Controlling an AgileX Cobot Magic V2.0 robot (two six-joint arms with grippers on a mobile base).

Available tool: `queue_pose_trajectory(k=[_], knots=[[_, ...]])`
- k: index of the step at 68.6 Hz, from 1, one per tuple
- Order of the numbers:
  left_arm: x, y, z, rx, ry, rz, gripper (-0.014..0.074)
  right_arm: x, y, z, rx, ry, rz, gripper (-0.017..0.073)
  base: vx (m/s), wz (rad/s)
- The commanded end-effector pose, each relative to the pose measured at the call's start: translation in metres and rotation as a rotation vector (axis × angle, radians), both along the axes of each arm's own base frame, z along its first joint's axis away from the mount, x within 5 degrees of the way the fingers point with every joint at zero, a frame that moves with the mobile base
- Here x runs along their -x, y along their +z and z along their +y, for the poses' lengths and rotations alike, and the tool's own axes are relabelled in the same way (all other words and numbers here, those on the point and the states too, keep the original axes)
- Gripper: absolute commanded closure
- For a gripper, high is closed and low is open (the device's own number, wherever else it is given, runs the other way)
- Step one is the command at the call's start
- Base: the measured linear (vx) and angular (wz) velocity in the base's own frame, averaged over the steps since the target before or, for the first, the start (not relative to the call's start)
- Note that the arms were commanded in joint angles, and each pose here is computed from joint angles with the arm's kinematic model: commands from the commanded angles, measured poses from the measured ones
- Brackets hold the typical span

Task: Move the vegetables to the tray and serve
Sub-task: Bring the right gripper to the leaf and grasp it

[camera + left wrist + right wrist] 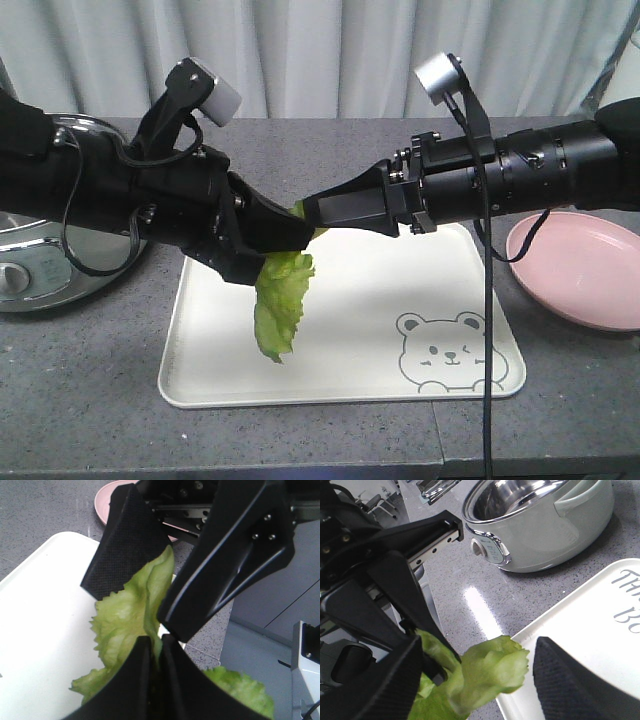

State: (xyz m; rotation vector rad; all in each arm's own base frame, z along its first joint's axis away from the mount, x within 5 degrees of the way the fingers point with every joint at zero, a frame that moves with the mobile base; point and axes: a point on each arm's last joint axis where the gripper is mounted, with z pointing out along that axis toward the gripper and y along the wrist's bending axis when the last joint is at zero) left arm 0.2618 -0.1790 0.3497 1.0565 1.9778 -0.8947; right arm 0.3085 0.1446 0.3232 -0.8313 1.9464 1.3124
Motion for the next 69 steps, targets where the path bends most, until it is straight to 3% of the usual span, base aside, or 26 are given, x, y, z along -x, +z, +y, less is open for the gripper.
queue_pose_trajectory(k=[1, 40, 48, 69], knots=[[0.0065, 0.0232, -0.0005, 0.085, 0.010, -0.036, 0.0601, 0.0049, 0.0279, 0.0008, -0.094, -0.008, -0.059, 0.0138, 0.00, 0.00], [0.0062, 0.0233, -0.0004, 0.085, 0.013, -0.038, 0.0601, 0.0048, 0.0272, 0.0006, -0.082, -0.002, -0.087, 0.0530, 0.00, 0.00], [0.0062, 0.0233, -0.0004, 0.085, 0.013, -0.038, 0.0598, 0.0048, 0.0272, 0.0006, -0.082, -0.002, -0.087, 0.0571, 0.00, 0.00], [0.0055, 0.0234, 0.0001, 0.086, 0.020, -0.038, 0.0559, 0.0048, 0.0272, 0.0006, -0.081, -0.001, -0.089, 0.0569, 0.00, 0.00]])
